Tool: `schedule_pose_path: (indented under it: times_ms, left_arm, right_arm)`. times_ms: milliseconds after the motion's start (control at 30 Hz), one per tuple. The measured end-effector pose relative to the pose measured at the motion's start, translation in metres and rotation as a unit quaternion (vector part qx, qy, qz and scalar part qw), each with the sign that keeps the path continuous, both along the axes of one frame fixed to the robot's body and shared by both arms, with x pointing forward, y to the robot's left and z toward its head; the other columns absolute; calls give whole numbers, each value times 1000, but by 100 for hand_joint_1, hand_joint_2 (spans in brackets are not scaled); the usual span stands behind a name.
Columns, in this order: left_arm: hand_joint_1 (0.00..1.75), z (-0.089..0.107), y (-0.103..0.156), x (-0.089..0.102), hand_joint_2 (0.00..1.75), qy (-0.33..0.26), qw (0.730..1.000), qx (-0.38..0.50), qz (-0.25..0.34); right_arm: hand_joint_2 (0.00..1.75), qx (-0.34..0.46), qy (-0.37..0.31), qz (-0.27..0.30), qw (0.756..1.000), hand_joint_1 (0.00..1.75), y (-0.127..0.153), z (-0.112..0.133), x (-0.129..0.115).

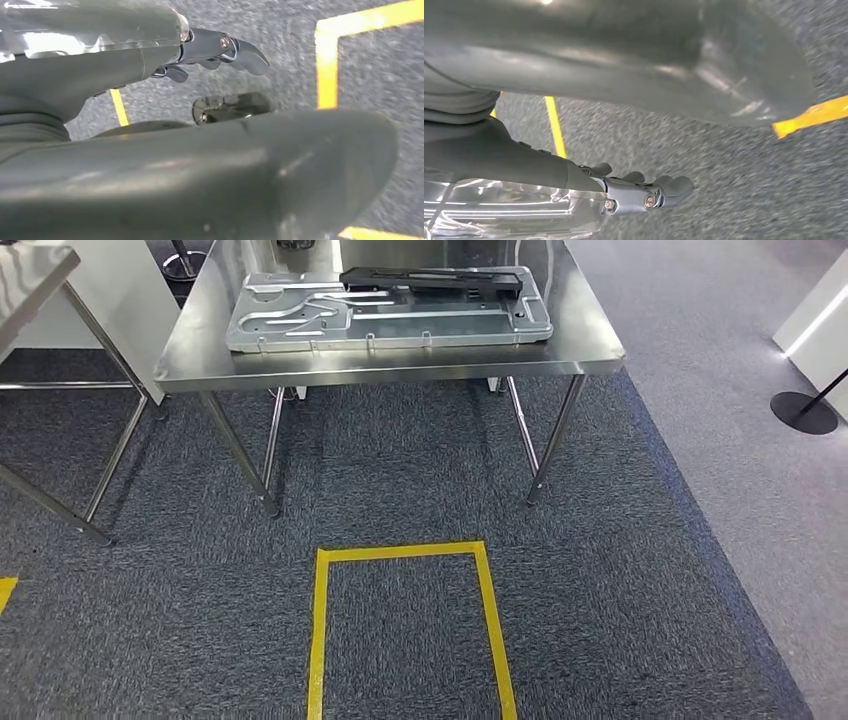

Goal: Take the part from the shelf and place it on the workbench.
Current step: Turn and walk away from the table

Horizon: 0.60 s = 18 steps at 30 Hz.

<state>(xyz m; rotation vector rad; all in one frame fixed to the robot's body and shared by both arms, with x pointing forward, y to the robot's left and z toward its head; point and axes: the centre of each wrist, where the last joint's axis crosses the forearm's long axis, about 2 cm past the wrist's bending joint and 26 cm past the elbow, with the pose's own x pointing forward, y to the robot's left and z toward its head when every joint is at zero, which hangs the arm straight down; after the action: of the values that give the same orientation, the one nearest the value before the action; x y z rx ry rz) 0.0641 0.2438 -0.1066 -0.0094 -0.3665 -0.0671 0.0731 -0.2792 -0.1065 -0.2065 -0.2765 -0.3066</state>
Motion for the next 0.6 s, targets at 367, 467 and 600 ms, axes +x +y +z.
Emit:
schedule_pose_path:
  times_ms: [367,467,600]
  left_arm:
    - [0,-1,8,-4,175,12,1000,25,-7]
    - [0,-1,10,-3,175,13,999,30,-6]
    - [0,-1,11,0,175,22,999,41,-8]
  right_arm:
    - [0,22,7,18,1000,0,-1,-2,-12]
    - [131,29,2,32,999,0,1,-2,-10]
    - [175,49,-12,77,996,0,3,-1,-2]
